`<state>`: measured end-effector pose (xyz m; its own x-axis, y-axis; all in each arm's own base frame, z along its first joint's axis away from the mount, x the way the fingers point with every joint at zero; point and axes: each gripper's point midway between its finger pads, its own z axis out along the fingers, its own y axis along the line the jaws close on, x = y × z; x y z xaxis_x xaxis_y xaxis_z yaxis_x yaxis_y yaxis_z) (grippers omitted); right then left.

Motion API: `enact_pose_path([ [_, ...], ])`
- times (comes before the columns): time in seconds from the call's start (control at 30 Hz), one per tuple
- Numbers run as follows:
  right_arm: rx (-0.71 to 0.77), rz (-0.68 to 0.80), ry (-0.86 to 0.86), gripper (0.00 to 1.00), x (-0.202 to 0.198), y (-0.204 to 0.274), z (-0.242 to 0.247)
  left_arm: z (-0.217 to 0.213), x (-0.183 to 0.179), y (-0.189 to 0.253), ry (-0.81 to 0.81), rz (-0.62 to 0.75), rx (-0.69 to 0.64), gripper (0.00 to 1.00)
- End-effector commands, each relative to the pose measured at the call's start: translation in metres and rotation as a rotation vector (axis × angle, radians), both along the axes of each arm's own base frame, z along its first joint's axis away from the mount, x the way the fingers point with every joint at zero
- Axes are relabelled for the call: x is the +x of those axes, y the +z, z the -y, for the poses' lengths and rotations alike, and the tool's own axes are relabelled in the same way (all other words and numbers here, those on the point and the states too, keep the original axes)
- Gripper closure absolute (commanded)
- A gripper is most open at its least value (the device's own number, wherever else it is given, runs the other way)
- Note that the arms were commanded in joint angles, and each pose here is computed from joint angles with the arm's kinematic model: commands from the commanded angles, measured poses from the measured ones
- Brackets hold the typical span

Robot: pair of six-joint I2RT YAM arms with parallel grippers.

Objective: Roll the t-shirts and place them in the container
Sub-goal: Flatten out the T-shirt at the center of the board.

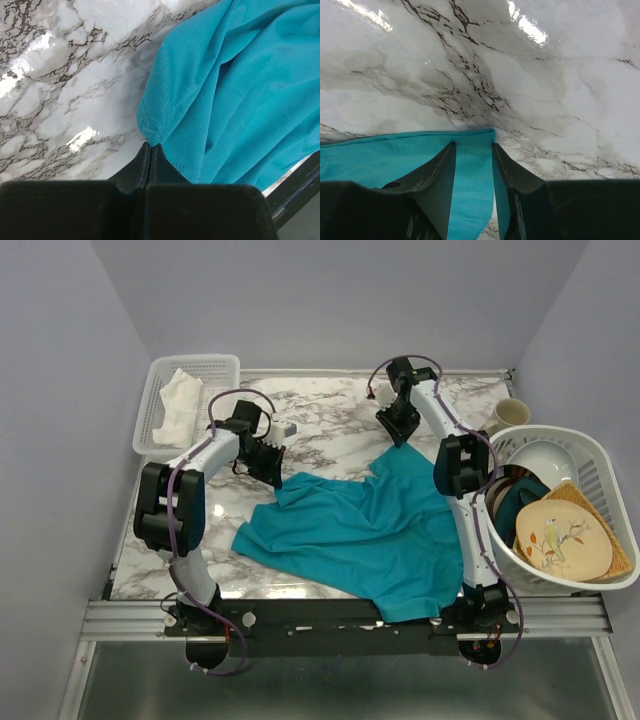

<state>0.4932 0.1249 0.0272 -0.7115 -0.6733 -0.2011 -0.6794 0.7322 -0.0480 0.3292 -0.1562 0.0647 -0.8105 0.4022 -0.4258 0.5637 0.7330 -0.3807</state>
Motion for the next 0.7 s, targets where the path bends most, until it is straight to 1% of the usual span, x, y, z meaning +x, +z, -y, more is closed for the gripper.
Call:
enact_pose_path([
  [0.0,-0.045,-0.01,-0.03,0.56,-0.001,-0.003,0.008,-0.004,-0.008,0.011,-0.014,0.028,0.009,1.0],
  [0.03,-0.071,0.005,-0.036,0.56,0.001,0.0,0.012,-0.004,-0.01,0.01,-0.022,0.028,0.01,1.0],
  [0.17,-0.066,0.009,-0.034,0.56,0.004,-0.002,0.011,-0.006,-0.013,0.01,-0.029,0.028,0.019,1.0],
  [0.23,-0.063,0.002,-0.024,0.6,0.003,-0.002,0.01,-0.006,-0.013,0.011,-0.03,0.029,0.02,1.0],
  [0.27,-0.062,-0.001,-0.017,0.64,0.003,-0.003,0.009,-0.006,-0.011,0.013,-0.031,0.036,0.02,1.0],
  [0.37,-0.062,-0.007,0.005,0.66,0.002,-0.001,0.009,-0.005,-0.008,0.014,-0.035,0.043,0.02,1.0],
  [0.53,-0.037,-0.073,0.042,0.66,-0.011,-0.006,0.005,-0.004,-0.002,0.019,-0.032,0.057,0.014,1.0],
  [0.6,-0.037,-0.113,0.062,0.7,-0.02,-0.008,0.006,-0.004,0.001,0.022,-0.033,0.067,0.015,1.0],
  [0.67,-0.05,-0.146,0.072,0.71,-0.027,-0.012,0.007,-0.004,0.002,0.024,-0.038,0.076,0.019,1.0],
])
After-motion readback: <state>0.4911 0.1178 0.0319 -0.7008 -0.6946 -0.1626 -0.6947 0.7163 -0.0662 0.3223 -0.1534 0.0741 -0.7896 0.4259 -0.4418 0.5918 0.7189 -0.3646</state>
